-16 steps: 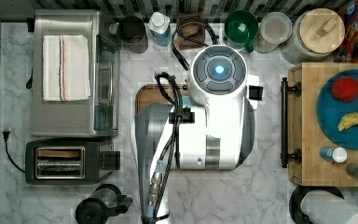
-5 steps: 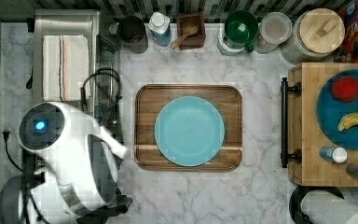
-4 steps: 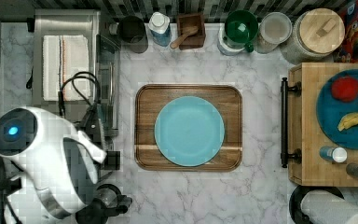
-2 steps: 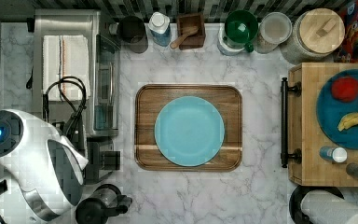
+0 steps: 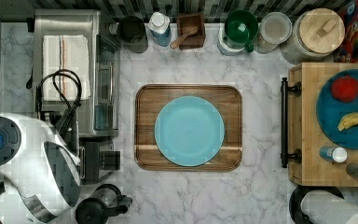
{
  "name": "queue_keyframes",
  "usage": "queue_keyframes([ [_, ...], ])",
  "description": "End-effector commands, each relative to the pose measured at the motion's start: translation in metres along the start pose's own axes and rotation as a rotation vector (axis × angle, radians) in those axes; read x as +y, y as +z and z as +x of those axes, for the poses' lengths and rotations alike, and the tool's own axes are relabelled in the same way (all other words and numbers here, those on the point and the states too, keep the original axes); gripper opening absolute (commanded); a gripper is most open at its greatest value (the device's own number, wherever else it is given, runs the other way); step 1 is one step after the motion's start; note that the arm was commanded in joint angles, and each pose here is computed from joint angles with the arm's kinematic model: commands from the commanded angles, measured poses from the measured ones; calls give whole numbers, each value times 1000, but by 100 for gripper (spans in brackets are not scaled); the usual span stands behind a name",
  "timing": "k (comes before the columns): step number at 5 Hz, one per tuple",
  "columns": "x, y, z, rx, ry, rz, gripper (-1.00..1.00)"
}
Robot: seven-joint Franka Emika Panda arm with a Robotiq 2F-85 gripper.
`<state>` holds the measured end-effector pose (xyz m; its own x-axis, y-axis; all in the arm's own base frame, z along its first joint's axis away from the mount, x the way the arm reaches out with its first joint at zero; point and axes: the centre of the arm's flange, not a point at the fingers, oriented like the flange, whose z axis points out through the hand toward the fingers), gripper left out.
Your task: Pick up the toast.
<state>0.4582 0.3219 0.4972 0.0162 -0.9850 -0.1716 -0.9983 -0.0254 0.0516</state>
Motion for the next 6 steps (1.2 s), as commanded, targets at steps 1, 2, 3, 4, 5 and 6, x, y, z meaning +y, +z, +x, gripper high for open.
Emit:
queue_keyframes([
  [1,29,42,-55,-25,87,-116,100],
  [2,36,55,-65,-23,96,-150,100],
  [3,44,65,-72,-13,86,-167,100],
  [4,49,69,-78,2,77,-144,100],
  [5,46,70,-85,4,93,-129,-49],
  [6,45,77,-85,2,100,-110,-100],
])
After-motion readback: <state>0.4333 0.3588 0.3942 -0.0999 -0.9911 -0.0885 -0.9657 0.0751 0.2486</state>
